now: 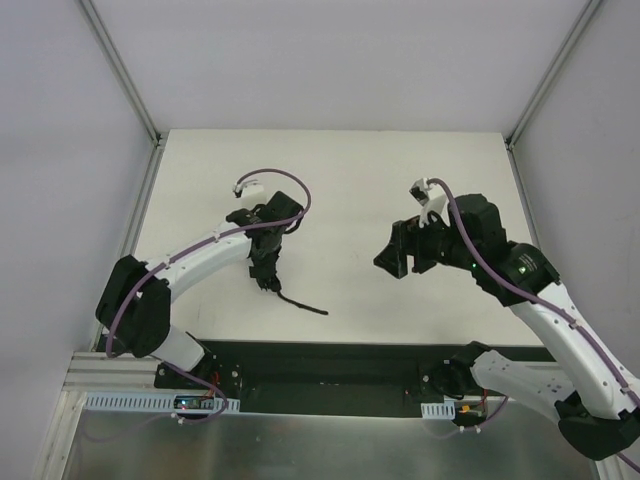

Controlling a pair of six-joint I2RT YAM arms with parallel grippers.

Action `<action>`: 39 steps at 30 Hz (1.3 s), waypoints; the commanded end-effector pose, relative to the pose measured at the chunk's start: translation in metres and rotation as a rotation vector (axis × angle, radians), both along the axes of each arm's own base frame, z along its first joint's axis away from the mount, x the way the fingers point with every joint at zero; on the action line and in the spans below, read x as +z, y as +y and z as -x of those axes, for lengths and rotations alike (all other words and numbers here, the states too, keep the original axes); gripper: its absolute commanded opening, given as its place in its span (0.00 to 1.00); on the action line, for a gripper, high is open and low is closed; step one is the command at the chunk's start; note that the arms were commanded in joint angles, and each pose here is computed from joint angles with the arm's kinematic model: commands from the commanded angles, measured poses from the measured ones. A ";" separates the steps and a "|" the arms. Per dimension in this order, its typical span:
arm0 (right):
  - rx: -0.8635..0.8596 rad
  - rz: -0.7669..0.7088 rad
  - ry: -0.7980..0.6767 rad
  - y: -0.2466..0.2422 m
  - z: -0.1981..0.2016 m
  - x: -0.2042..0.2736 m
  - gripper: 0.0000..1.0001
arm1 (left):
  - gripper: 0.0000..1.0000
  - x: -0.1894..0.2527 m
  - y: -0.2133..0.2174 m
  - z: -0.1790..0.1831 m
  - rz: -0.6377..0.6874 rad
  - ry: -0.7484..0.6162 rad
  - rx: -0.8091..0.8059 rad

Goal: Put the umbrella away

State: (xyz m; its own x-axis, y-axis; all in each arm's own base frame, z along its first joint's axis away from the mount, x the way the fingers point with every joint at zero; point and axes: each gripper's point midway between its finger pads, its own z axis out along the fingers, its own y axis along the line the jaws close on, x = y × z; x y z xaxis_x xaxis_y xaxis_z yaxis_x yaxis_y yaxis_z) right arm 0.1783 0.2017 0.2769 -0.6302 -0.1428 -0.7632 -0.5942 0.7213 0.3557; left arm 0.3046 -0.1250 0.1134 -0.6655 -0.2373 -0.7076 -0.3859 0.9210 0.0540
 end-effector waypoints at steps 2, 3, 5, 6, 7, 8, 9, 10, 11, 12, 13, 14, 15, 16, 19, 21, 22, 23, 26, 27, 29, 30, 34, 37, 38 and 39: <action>-0.064 0.001 0.043 -0.016 0.012 -0.006 0.75 | 0.00 -0.032 -0.014 -0.002 0.046 0.035 0.009; -0.061 -0.001 0.047 -0.016 0.014 -0.007 0.75 | 0.00 -0.034 -0.015 0.000 0.048 0.051 0.001; -0.054 0.002 0.068 -0.015 0.017 -0.011 0.76 | 0.00 -0.026 -0.021 0.005 0.095 0.057 -0.023; -0.032 0.005 0.088 -0.012 0.019 -0.014 0.77 | 0.00 -0.014 -0.027 0.005 0.151 0.053 -0.050; 0.002 0.006 0.112 -0.007 0.021 -0.018 0.77 | 0.00 -0.005 -0.036 0.006 0.232 0.067 -0.079; 0.031 0.008 0.149 -0.001 0.024 -0.024 0.79 | 0.00 0.007 -0.047 0.005 0.321 0.071 -0.125; 0.058 0.015 0.203 0.006 0.025 -0.033 0.80 | 0.00 0.020 -0.063 0.006 0.434 0.076 -0.201; 0.086 0.025 0.254 0.012 0.027 -0.040 0.82 | 0.00 0.035 -0.082 0.007 0.548 0.060 -0.296; 0.106 0.029 0.312 0.018 0.028 -0.047 0.86 | 0.00 0.049 -0.100 0.014 0.662 0.061 -0.392; 0.121 0.019 0.346 0.026 0.026 -0.051 0.87 | 0.00 0.062 -0.113 0.017 0.756 0.049 -0.462; 0.154 -0.016 0.373 0.035 0.027 -0.051 0.88 | 0.00 0.077 -0.124 0.021 0.841 0.034 -0.536; 0.181 -0.066 0.382 0.047 0.025 -0.047 0.91 | 0.00 0.093 -0.133 0.023 0.900 -0.003 -0.610; 0.193 -0.112 0.393 0.056 0.023 -0.046 0.92 | 0.00 0.105 -0.141 0.027 0.948 -0.019 -0.671; 0.227 -0.179 0.385 0.068 0.021 -0.039 0.96 | 0.00 0.112 -0.148 0.031 0.987 -0.019 -0.717; 0.248 -0.256 0.373 0.087 0.008 -0.033 0.96 | 0.00 0.139 -0.166 0.043 1.129 -0.015 -0.859; 0.259 -0.252 0.372 0.095 0.001 -0.034 0.96 | 0.00 0.156 -0.174 0.050 1.196 -0.034 -0.940; 0.273 -0.243 0.371 0.099 0.000 -0.035 0.96 | 0.00 0.161 -0.176 0.052 1.223 -0.039 -0.955; 0.289 -0.236 0.362 0.103 0.001 -0.034 0.96 | 0.00 0.164 -0.177 0.052 1.236 -0.042 -0.957; 0.307 -0.231 0.320 0.115 0.002 -0.031 0.96 | 0.00 0.177 -0.180 0.053 1.285 -0.061 -0.974; 0.296 -0.219 0.323 0.117 0.001 -0.035 0.97 | 0.00 0.182 -0.181 0.054 1.305 -0.065 -0.981; 0.249 -0.206 0.293 0.122 -0.006 -0.034 0.98 | 0.00 0.183 -0.183 0.053 1.322 -0.061 -0.976; 0.213 -0.207 0.271 0.123 -0.011 -0.034 0.99 | 0.00 0.182 -0.183 0.054 1.325 -0.057 -0.975; 0.049 -0.236 0.201 0.122 -0.038 -0.026 0.82 | 0.00 0.181 -0.183 0.056 1.340 -0.049 -0.968; -0.003 -0.230 0.179 0.118 -0.046 -0.026 0.65 | 0.31 0.178 -0.177 0.050 1.330 -0.051 -0.928; 0.003 -0.236 0.172 0.119 -0.046 -0.025 0.61 | 0.46 0.177 -0.174 0.048 1.326 -0.059 -0.914; 0.011 -0.243 0.164 0.120 -0.046 -0.024 0.53 | 0.59 0.178 -0.171 0.046 1.319 -0.070 -0.904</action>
State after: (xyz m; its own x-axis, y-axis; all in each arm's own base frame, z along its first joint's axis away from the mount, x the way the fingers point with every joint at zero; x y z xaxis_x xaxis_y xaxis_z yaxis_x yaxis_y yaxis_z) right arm 0.1978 0.3213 0.2217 -0.8118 -0.1095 -0.5736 -0.5223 0.5754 0.6294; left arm 0.2594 -0.3026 0.2677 -0.9134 -0.2259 -0.3387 0.2726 0.2786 -0.9209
